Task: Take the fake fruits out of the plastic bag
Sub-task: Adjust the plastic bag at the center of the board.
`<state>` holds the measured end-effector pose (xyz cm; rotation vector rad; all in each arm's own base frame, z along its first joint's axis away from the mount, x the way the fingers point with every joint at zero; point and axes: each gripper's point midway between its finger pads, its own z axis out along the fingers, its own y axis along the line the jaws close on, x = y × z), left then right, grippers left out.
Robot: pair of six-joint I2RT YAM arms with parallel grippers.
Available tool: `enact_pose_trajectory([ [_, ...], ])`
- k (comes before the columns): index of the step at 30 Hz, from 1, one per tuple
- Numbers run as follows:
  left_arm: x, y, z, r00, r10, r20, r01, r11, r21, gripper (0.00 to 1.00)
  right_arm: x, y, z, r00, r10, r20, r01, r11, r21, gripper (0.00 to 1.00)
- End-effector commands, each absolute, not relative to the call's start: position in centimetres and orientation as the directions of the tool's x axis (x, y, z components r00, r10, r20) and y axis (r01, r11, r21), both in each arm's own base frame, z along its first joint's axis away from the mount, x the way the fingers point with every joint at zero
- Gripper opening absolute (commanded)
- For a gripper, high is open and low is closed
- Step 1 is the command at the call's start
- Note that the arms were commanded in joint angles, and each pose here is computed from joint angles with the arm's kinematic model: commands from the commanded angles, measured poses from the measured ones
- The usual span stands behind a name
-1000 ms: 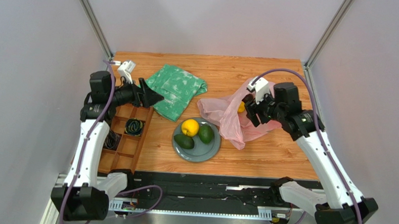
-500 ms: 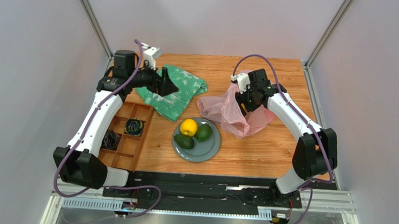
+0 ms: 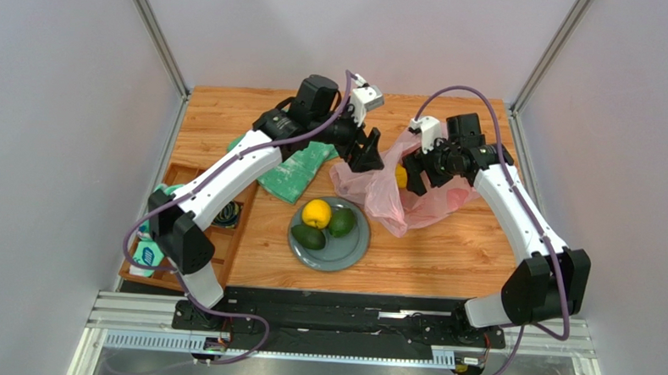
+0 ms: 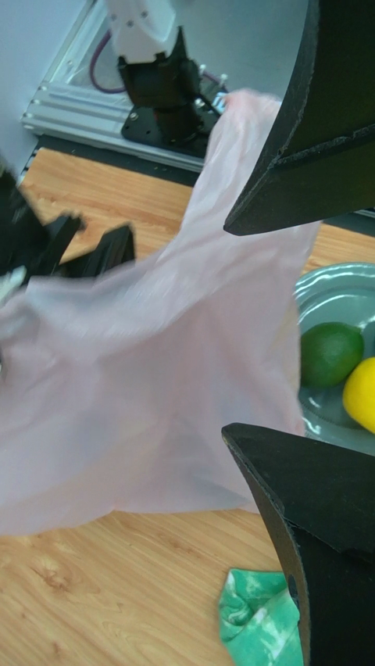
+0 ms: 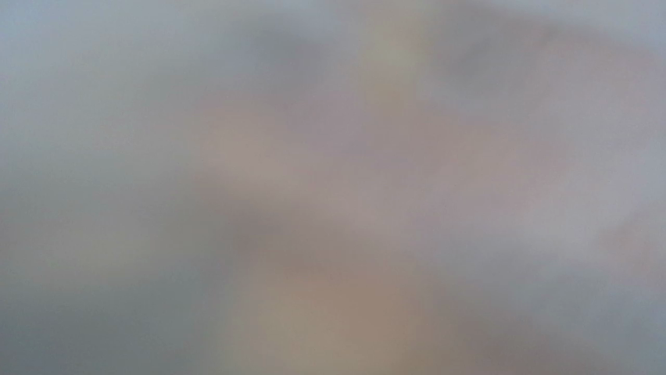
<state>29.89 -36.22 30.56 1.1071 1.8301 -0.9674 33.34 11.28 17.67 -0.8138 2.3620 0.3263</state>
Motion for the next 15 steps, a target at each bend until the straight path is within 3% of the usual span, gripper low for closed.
enact_pose_trajectory([
  [1, 30.8, -39.3, 32.7, -0.309, 0.28, -0.909, 0.918, 0.336, -0.209, 0.99, 31.7, 11.7, 18.6, -0.605, -0.443, -0.661, -0.625, 0.779, 0.05, 0.84],
  [4, 31.4, -40.5, 29.1, -0.276, 0.399, -0.874, 0.907, 0.409, -0.1, 0.99, 31.5, 11.1, 17.9, -0.605, -0.45, -0.657, -0.614, 0.789, 0.024, 0.85],
  [7, 30.7, -41.0, 27.0, -0.321, 0.426, -0.846, 0.908, 0.392, -0.147, 0.93, 32.3, 10.1, 17.0, -0.614, -0.469, -0.635, -0.592, 0.806, -0.024, 0.86],
  [10, 30.2, -41.3, 27.4, -0.263, 0.439, -0.859, 0.937, 0.329, -0.119, 0.43, 34.7, 8.6, 16.7, -0.604, -0.485, -0.632, -0.563, 0.821, -0.092, 0.87],
  [11, 30.7, -41.4, 27.9, -0.237, 0.44, -0.866, 0.94, 0.327, -0.091, 0.0, 35.6, 8.1, 16.9, -0.598, -0.479, -0.643, -0.548, 0.829, -0.108, 0.87],
  [15, 36.2, -41.0, 31.8, -0.144, 0.376, -0.915, 0.911, 0.413, 0.026, 0.0, 41.5, 3.5, 19.6, -0.598, -0.387, -0.702, -0.403, 0.902, -0.155, 0.87],
])
